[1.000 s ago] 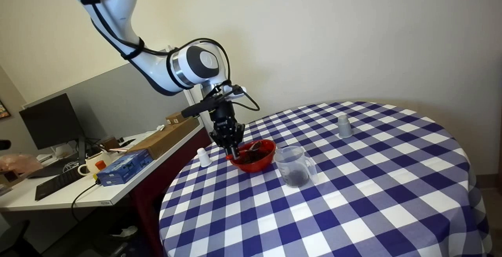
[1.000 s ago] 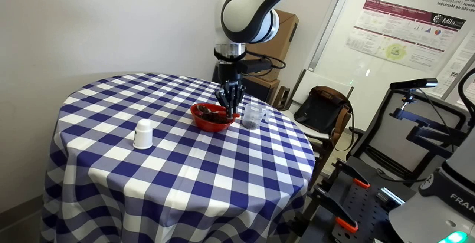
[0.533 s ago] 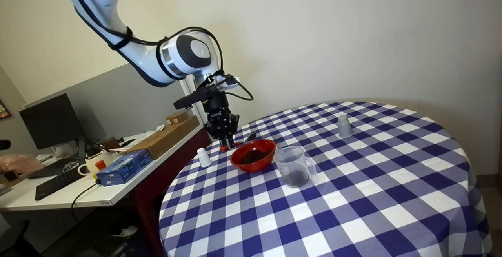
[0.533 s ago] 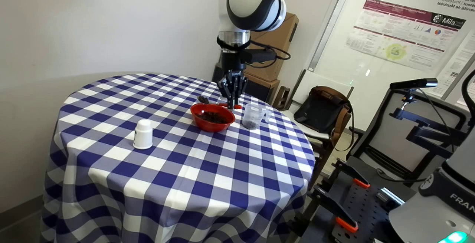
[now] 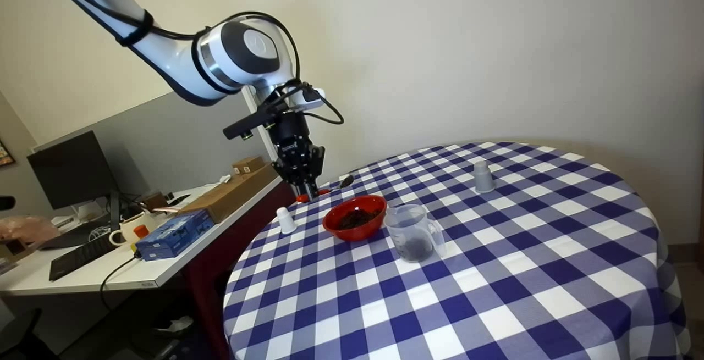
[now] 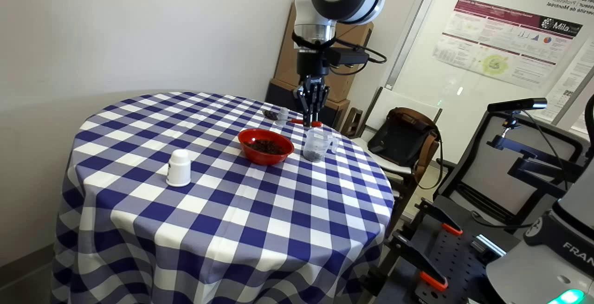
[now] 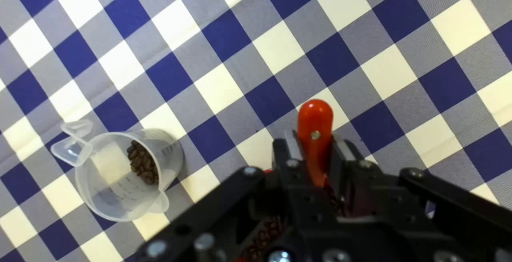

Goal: Use the spoon to scoop some of the contents in the red bowl and put them in the colourless cup.

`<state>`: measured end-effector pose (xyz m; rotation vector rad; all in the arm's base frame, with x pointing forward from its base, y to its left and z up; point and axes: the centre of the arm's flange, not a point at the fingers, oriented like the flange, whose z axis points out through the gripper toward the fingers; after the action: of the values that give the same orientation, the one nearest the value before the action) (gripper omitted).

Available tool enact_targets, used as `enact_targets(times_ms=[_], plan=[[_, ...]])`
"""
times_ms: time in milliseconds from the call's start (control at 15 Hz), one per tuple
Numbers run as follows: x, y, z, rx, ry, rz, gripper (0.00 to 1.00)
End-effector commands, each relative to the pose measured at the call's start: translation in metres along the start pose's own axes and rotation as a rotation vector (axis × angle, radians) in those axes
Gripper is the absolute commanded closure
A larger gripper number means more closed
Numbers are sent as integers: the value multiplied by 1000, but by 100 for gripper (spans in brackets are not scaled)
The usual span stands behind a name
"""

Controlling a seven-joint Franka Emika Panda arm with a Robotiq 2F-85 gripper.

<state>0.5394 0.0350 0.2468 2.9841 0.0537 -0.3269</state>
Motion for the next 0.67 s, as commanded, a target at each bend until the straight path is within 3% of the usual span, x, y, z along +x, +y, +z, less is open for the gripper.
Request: enact_targets(times_ms=[0, 600], plan=[[-39, 21, -22, 7, 5, 30, 95], [-86, 73, -16, -44, -64, 129, 95]])
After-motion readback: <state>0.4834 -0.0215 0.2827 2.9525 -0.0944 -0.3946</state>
